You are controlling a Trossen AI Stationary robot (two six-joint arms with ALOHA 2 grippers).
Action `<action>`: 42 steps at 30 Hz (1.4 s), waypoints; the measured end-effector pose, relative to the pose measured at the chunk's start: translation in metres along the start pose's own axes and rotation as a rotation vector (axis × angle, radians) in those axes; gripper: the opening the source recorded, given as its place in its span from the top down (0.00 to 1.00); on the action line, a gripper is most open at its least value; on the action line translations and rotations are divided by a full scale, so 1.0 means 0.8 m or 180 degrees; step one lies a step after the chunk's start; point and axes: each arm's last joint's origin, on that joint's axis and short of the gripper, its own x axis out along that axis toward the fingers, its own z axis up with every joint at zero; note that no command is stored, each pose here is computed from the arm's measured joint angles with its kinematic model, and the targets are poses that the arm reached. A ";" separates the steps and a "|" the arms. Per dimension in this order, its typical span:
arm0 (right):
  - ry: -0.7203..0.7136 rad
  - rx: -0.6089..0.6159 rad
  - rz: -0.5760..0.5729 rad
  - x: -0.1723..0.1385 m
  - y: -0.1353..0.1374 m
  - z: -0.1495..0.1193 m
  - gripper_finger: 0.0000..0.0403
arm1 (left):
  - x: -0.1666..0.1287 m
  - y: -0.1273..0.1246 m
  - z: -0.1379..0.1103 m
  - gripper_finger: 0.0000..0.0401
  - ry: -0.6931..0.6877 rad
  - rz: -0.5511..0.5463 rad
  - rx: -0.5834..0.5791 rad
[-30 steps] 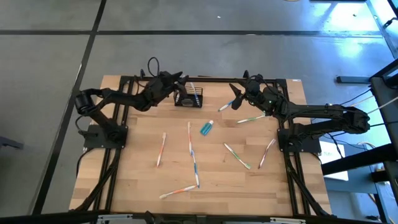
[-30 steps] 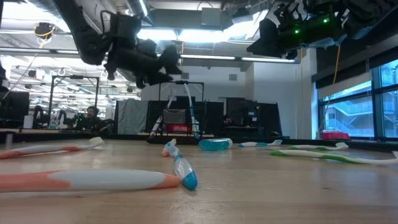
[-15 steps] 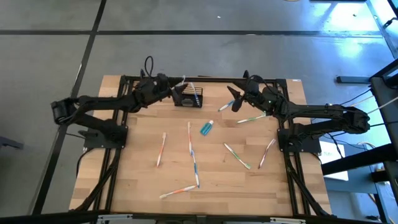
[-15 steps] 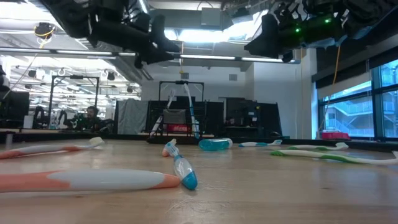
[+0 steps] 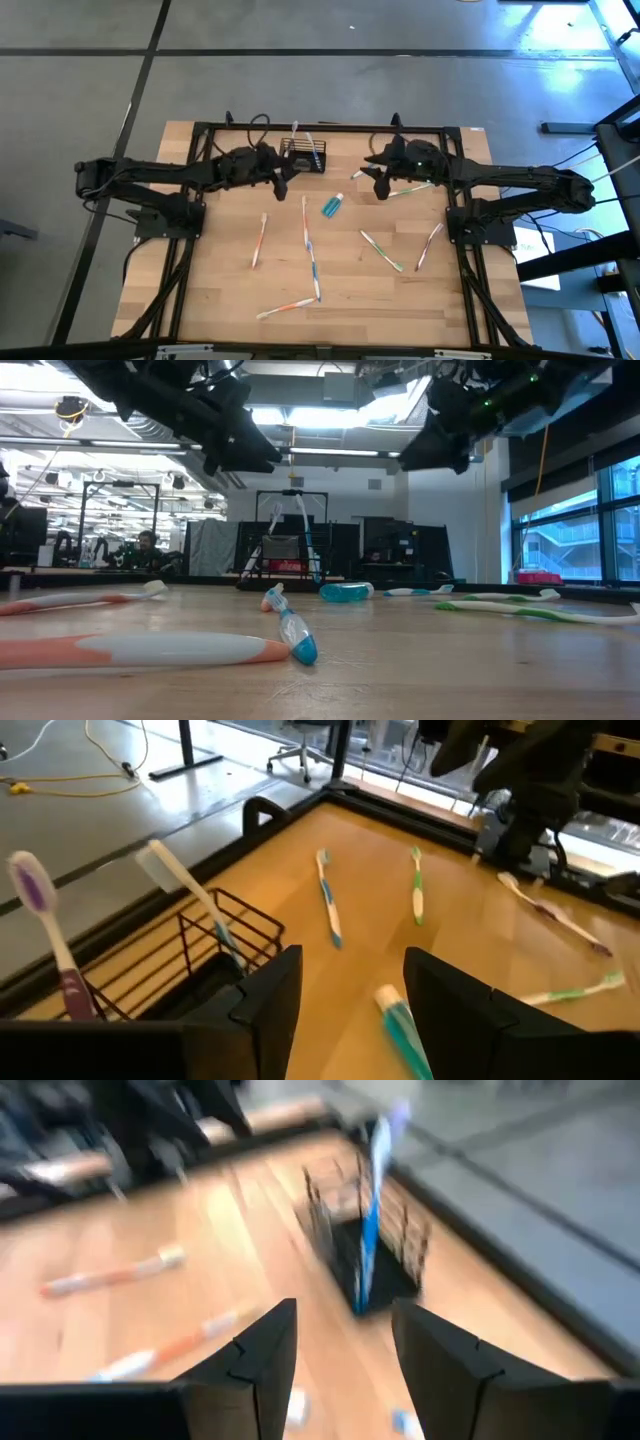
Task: Pick & Place toothbrushing station
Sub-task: Put the bottom green toothbrush into the black wire organizer
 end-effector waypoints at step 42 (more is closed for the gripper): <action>0.2193 0.0703 0.0432 -0.046 0.080 -0.085 0.58 | -0.033 -0.068 -0.054 0.58 0.0590 0.0292 0.0174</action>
